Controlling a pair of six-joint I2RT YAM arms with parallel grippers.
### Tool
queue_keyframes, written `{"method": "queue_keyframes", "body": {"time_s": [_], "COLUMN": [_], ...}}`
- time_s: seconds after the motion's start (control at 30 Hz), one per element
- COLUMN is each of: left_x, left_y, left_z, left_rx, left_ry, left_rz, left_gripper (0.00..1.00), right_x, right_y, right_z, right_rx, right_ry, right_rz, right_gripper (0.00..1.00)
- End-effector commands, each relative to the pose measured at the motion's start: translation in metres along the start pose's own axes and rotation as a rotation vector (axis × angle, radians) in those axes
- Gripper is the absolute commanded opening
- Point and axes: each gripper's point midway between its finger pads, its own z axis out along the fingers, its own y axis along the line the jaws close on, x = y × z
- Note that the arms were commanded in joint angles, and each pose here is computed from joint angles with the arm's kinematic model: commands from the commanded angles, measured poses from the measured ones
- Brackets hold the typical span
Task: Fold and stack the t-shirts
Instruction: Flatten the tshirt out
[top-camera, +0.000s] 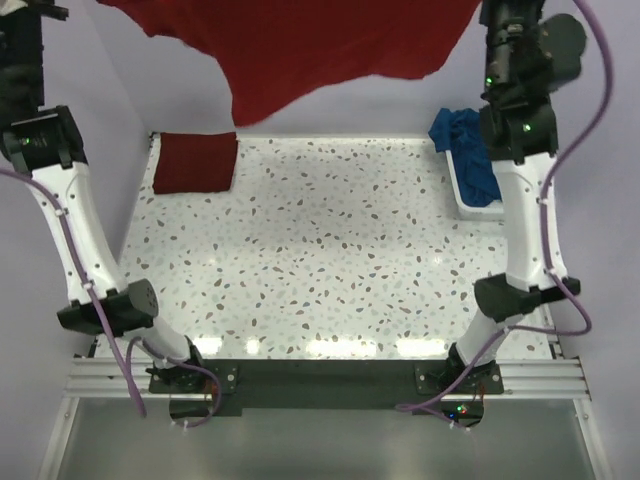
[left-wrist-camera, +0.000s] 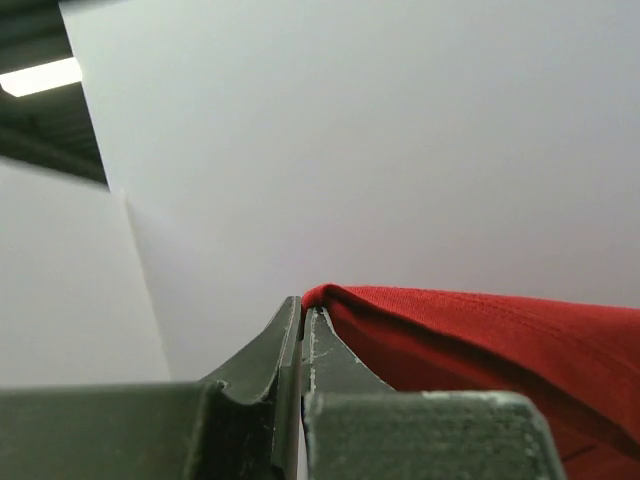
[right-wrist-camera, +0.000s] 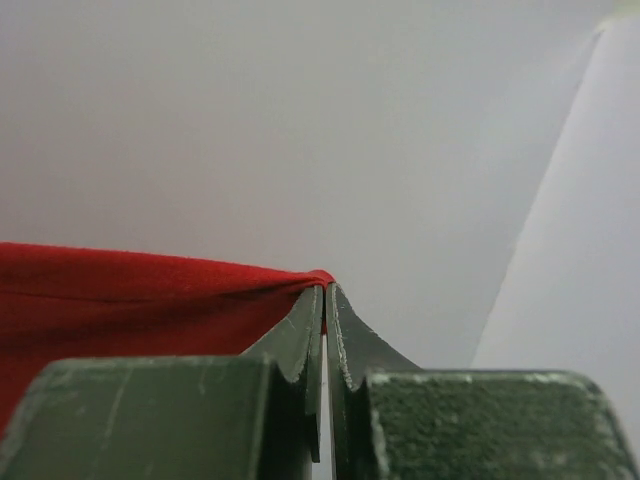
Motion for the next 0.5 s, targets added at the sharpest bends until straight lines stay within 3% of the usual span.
{"method": "queue_keyframes", "body": {"time_s": [0.0,0.03,0.07,0.1,0.13,0.17,0.2,0.23,0.27,0.3,0.33,0.37,0.4,0.47], "left_x": [-0.057,-0.01,0.007,-0.005,0.058,0.073,0.063,0.12,0.137,0.128,0.174,0.187,0.182,0.225], "left_y": [-0.013,-0.021,-0.028,-0.04,-0.05,-0.058,-0.069,-0.087,-0.1,-0.113,-0.134,-0.145,-0.156,-0.182], "left_z": [-0.013,-0.022,-0.032,-0.049,-0.078,-0.095,-0.115,-0.155,-0.179,-0.2,-0.252,-0.279,-0.298,-0.376], "left_rx": [0.047,0.101,0.13,0.158,0.217,0.246,0.264,0.363,0.424,0.469,0.567,0.632,0.709,0.817], "left_ry": [-0.175,-0.07,-0.031,-0.034,0.09,0.127,0.132,0.276,0.332,0.334,0.456,0.499,0.472,0.648], "left_rz": [0.096,0.084,0.092,0.119,0.131,0.159,0.19,0.18,0.192,0.229,0.196,0.215,0.315,0.218], "left_gripper": [0.0,0.0,0.0,0.0,0.0,0.0,0.0,0.0,0.0,0.0,0.0,0.0,0.0,0.0], "right_x": [-0.016,-0.016,0.034,0.054,0.05,0.098,0.113,0.11,0.158,0.174,0.191,0.224,0.239,0.285], "right_y": [-0.007,-0.002,0.024,0.031,0.029,0.06,0.067,0.07,0.095,0.103,0.11,0.116,0.123,0.128], "right_z": [-0.006,-0.013,-0.016,-0.022,-0.037,-0.055,-0.068,-0.084,-0.117,-0.136,-0.155,-0.195,-0.216,-0.274], "right_rx": [-0.007,-0.058,-0.146,-0.192,-0.225,-0.362,-0.422,-0.472,-0.614,-0.694,-0.757,-0.844,-0.929,-1.045], "right_ry": [-0.093,-0.1,-0.01,0.019,0.01,0.093,0.119,0.108,0.222,0.247,0.284,0.386,0.401,0.522], "right_rz": [-0.057,-0.076,-0.112,-0.127,-0.132,-0.153,-0.187,-0.195,-0.207,-0.253,-0.272,-0.28,-0.314,-0.338], "right_gripper": [0.0,0.0,0.0,0.0,0.0,0.0,0.0,0.0,0.0,0.0,0.0,0.0,0.0,0.0]}}
